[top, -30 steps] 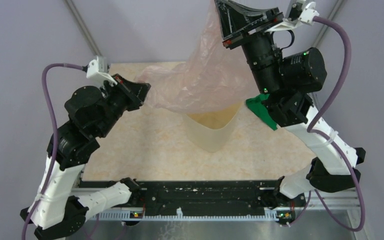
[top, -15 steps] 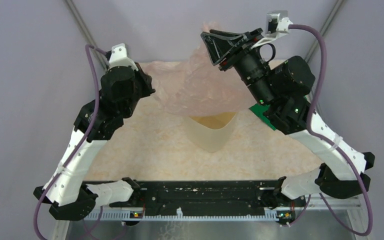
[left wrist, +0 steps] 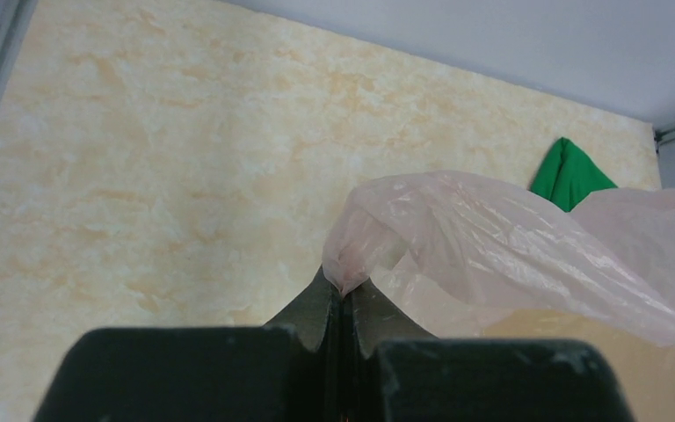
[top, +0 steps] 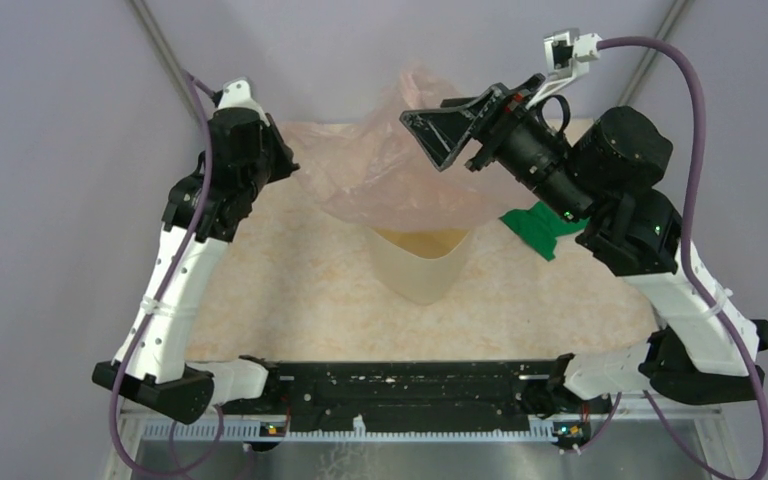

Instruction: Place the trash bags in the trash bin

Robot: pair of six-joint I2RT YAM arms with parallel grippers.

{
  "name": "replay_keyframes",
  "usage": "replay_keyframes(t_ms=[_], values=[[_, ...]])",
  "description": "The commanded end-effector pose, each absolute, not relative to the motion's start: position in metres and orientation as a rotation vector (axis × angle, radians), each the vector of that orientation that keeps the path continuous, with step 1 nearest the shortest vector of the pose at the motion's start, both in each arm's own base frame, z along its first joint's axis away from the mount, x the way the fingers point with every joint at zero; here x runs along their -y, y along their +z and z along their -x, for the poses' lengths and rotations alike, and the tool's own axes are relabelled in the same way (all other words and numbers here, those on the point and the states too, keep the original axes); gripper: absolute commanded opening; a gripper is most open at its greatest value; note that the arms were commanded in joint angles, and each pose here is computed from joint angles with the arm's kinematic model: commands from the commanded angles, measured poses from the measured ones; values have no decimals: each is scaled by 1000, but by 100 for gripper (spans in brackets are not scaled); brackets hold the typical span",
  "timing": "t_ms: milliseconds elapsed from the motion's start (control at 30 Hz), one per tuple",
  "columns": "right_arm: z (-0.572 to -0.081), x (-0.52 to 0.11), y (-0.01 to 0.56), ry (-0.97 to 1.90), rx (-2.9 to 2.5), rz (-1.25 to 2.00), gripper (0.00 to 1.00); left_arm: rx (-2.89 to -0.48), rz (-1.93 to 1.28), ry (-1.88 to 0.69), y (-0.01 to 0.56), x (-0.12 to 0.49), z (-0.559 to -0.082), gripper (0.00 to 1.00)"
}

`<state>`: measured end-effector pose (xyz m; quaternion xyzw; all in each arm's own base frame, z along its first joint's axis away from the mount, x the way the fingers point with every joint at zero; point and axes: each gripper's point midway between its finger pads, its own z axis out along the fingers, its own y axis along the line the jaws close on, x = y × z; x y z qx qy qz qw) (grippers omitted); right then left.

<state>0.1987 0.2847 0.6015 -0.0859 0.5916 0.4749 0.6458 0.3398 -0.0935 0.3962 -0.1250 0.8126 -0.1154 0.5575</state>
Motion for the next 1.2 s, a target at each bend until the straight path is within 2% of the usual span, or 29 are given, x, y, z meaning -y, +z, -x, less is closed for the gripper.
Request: replay_keyframes(t_ms=[0, 267, 567, 767, 933, 1167], values=[[-183, -285, 578, 1090, -1492, 261, 98, -1915, 238, -335, 393, 101, -348, 0], [-175, -261, 553, 1015, -1605, 271, 98, -1970, 236, -336, 372, 93, -358, 0], [-172, -171, 514, 694, -1729, 191, 94, -1987, 212, -365, 369, 92, -361, 0], [-165, -125, 458, 522, -1849, 136, 94, -2005, 192, -398, 366, 98, -365, 0], [-157, -121, 406, 532, -1935, 91, 95, -2015, 184, -394, 365, 99, -367, 0], [-160, -114, 394, 627, -1823, -40, 95, -2015, 176, -389, 364, 99, -368, 0]])
